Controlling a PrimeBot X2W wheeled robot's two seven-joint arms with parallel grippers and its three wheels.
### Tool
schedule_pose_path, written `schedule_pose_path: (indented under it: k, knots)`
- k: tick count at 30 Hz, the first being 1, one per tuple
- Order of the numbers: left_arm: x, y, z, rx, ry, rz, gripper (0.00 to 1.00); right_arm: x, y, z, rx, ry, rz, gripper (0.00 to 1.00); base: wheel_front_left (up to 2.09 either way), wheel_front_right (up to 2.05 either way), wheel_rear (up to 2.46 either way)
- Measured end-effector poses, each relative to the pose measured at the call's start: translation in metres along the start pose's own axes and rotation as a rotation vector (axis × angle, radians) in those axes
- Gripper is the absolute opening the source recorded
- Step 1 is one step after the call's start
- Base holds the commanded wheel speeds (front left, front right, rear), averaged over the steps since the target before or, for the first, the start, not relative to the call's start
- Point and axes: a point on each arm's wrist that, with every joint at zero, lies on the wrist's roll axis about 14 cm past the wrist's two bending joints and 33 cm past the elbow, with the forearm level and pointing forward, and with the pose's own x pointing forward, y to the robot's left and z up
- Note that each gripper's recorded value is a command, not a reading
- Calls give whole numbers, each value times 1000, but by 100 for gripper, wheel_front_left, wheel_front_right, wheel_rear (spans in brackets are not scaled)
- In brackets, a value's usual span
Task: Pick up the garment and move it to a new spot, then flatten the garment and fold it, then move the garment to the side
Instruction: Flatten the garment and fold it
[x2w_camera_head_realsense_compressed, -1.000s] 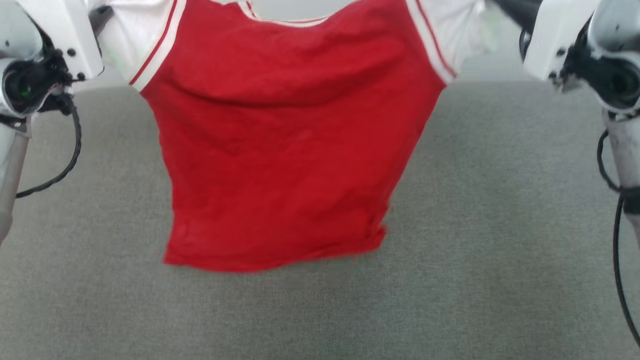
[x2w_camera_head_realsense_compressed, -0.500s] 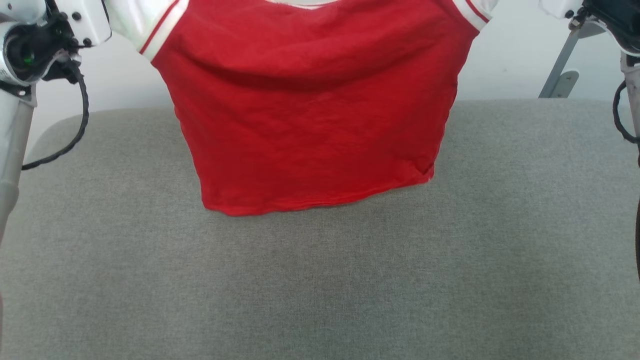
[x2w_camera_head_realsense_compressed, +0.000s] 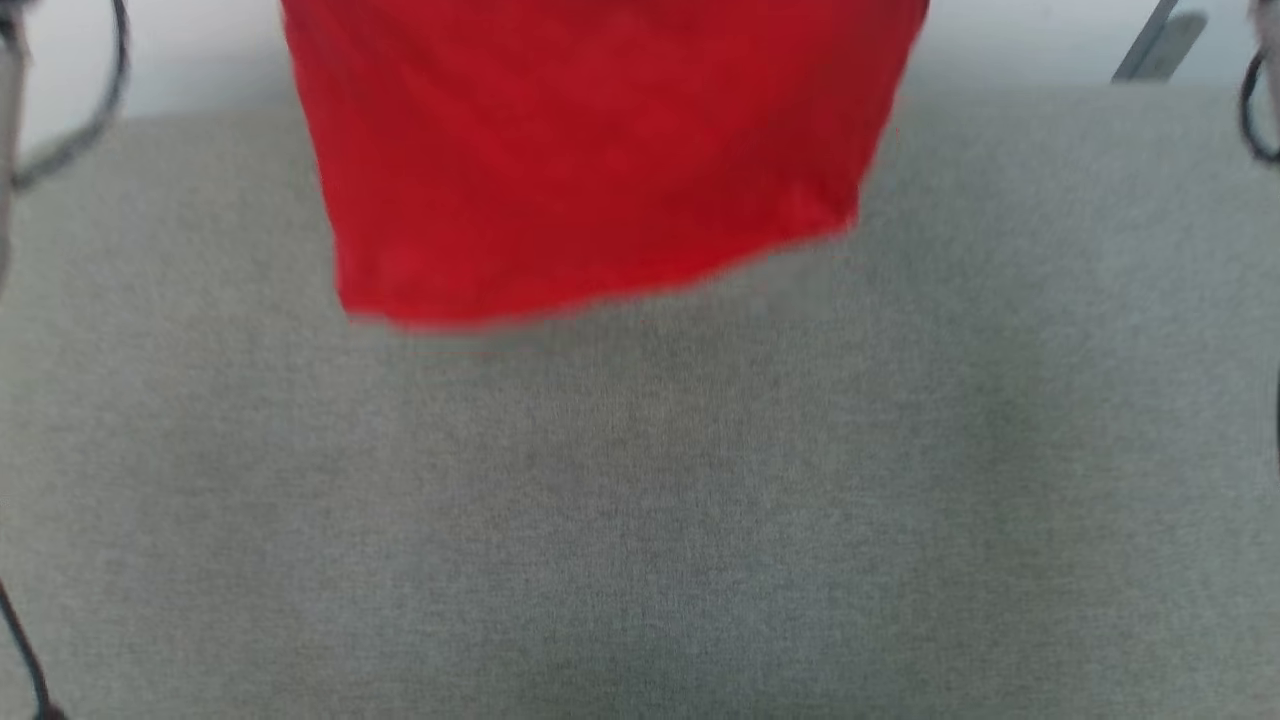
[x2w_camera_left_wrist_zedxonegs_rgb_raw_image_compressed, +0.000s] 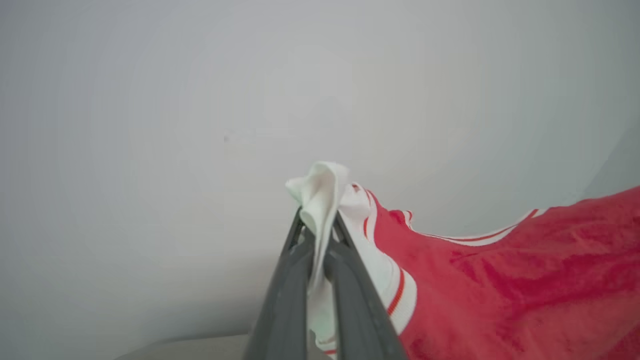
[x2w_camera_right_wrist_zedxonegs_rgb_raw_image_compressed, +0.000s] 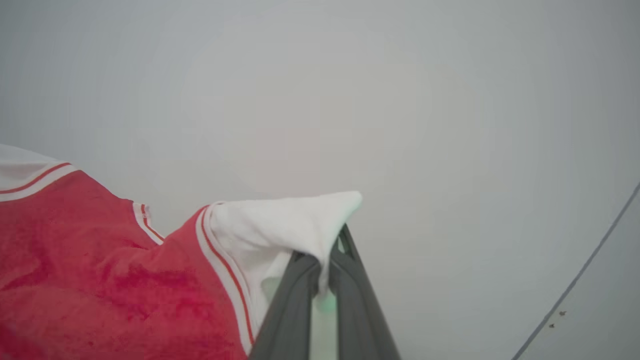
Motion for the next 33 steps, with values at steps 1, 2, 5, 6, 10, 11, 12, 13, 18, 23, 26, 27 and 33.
schedule_pose_path:
  k: [1, 2, 5, 6, 10, 11, 12, 13, 18, 23, 26, 27, 33]
  knots:
    - [6, 0, 7, 6, -47, 4, 0, 6, -3, 5, -17, -45, -8, 0, 0, 0, 0]
    - [13, 2, 15, 7, -93, 10, 0, 11, -5, 13, -51, -112, -16, 0, 0, 0, 0]
    - [27, -3, 39, 45, -258, -6, 0, 24, -13, 29, -132, -266, -36, 0, 0, 0, 0]
    - [32, -5, 42, 46, -290, -18, 0, 28, -16, 30, -162, -297, -41, 0, 0, 0, 0]
    - [44, -12, 41, 51, -391, -65, 0, 42, -20, 27, -272, -370, -43, 0, 0, 0, 0]
    - [45, -11, 37, 47, -403, -70, 0, 46, -19, 22, -298, -366, -38, 0, 0, 0, 0]
    - [47, -9, 30, 48, -394, -67, 0, 50, -18, 14, -302, -350, -33, 0, 0, 0, 0]
    - [49, -5, 21, 65, -379, -60, 0, 54, -16, 3, -297, -329, -27, 0, 0, 0, 0]
    - [49, 22, -48, 87, -217, -3, 0, 59, -7, -73, -246, -165, 2, 0, 0, 0, 0]
    - [37, 25, -112, 77, -35, -3, 0, 49, 4, -134, -131, 6, 17, 0, 0, 0, 0]
    - [23, 38, -152, 51, 106, 30, 0, 38, 9, -159, -75, 93, 27, 0, 0, 0, 0]
    - [18, 41, -161, 43, 138, 38, 0, 34, 9, -166, -47, 119, 27, 0, 0, 0, 0]
    - [-10, 36, -207, -55, 345, 35, 0, 6, 15, -197, 38, 265, 57, 0, 0, 0, 0]
